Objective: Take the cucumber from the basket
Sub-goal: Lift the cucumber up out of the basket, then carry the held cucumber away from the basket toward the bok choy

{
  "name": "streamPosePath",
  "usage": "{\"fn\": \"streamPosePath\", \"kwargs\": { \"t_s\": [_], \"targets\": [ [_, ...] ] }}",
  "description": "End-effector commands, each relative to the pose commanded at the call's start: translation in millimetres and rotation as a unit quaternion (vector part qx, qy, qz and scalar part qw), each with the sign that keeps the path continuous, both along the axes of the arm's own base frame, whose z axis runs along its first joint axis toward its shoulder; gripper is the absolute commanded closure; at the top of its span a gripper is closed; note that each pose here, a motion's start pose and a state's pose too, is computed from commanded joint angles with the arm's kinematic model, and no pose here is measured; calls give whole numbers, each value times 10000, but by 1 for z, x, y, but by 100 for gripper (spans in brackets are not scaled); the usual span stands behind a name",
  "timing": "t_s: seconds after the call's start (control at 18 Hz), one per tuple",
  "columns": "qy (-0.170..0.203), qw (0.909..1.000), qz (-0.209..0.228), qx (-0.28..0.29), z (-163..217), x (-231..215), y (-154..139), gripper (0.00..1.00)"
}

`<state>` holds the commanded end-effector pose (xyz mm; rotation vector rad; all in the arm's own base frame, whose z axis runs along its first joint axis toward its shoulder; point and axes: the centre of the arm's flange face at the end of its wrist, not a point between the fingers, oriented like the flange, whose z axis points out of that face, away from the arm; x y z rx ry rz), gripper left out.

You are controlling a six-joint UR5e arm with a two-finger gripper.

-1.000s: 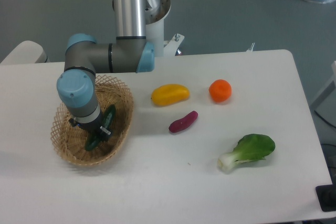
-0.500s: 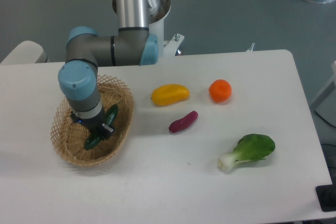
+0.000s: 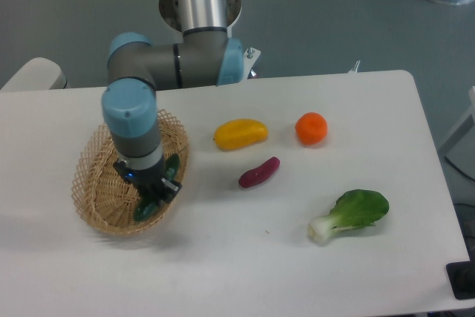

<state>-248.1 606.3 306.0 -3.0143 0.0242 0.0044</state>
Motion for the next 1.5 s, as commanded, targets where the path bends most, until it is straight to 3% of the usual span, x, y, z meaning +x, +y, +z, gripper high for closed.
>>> {"fn": "streamPosePath", "kwargs": {
  "t_s": [0.22, 0.56, 0.89, 1.0, 1.11, 1.5],
  "targets": [
    [21, 9998, -200, -92, -9, -31, 15, 96],
    [31, 9977, -655, -190, -9, -113, -6, 96],
    [81, 9907, -1311, -362, -27, -182, -17, 95],
    [120, 9825, -1798, -474, -32, -202, -24, 94],
    [175, 9770, -2060, -515, -36, -212, -24, 94],
    [274, 9700, -2353, -543, -38, -227, -23, 93]
  ]
}}
